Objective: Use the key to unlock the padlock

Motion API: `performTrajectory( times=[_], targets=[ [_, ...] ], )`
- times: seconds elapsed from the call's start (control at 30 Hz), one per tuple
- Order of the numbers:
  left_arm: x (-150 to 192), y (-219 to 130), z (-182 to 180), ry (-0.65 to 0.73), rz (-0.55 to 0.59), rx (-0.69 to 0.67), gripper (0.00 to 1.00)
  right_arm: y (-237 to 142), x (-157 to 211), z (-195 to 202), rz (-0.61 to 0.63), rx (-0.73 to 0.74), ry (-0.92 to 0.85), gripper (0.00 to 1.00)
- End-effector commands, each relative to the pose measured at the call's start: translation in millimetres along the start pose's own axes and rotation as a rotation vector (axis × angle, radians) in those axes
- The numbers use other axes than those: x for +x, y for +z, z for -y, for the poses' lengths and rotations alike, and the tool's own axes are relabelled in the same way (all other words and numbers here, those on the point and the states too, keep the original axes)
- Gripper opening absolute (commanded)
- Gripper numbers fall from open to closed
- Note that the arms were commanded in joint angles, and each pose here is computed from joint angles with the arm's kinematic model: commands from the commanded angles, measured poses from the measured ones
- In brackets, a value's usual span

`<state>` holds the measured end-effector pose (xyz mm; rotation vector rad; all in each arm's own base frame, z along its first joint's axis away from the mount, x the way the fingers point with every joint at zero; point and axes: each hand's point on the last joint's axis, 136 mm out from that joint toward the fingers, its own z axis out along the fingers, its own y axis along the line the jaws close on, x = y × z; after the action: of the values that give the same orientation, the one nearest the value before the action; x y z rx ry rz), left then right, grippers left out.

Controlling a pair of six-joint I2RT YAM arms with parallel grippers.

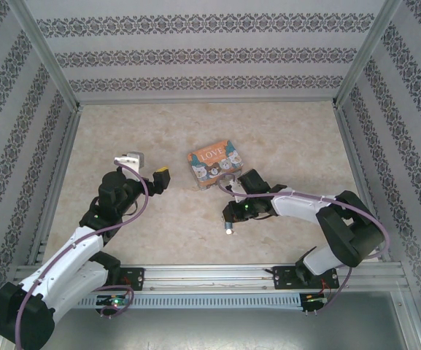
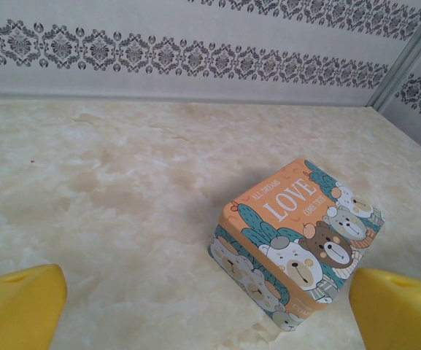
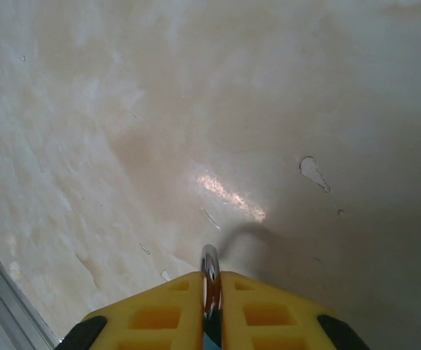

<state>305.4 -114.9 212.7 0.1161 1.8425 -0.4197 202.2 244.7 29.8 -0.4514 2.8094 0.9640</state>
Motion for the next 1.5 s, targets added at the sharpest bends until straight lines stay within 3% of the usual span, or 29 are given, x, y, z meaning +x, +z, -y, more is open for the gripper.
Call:
performTrajectory(
  times=[0.0, 0.67, 1.0, 1.3, 1.47],
  targets=[
    [-8.6, -0.4, -4.3, 0.012, 0.028, -0.017, 0.99, 0.7, -1.2, 0.2, 0.008, 0.017, -0.025, 0.16],
    [-7.3, -0.2, -9.0, 0.008, 0.023, -0.044, 0.99, -23.5, -5.8, -2.5, 0.093, 0.051, -0.062, 0.26],
    [-6.6, -0.8, -14.4, -0.010, 0.018, -0.074, 0.99, -44.8, -15.0, 1.4, 0.189, 0.104, -0.105, 0.45],
    [-5.6, -2.9, -18.2, 0.011, -0.016, -0.098, 0.99, -59.8, -21.5, 6.0, 0.267, 0.104, -0.106, 0.54],
    [-7.8, -5.1, -21.9, 0.010, -0.013, -0.116, 0.99, -73.6, -28.8, 6.9, 0.358, 0.092, -0.109, 0.66]
  ],
)
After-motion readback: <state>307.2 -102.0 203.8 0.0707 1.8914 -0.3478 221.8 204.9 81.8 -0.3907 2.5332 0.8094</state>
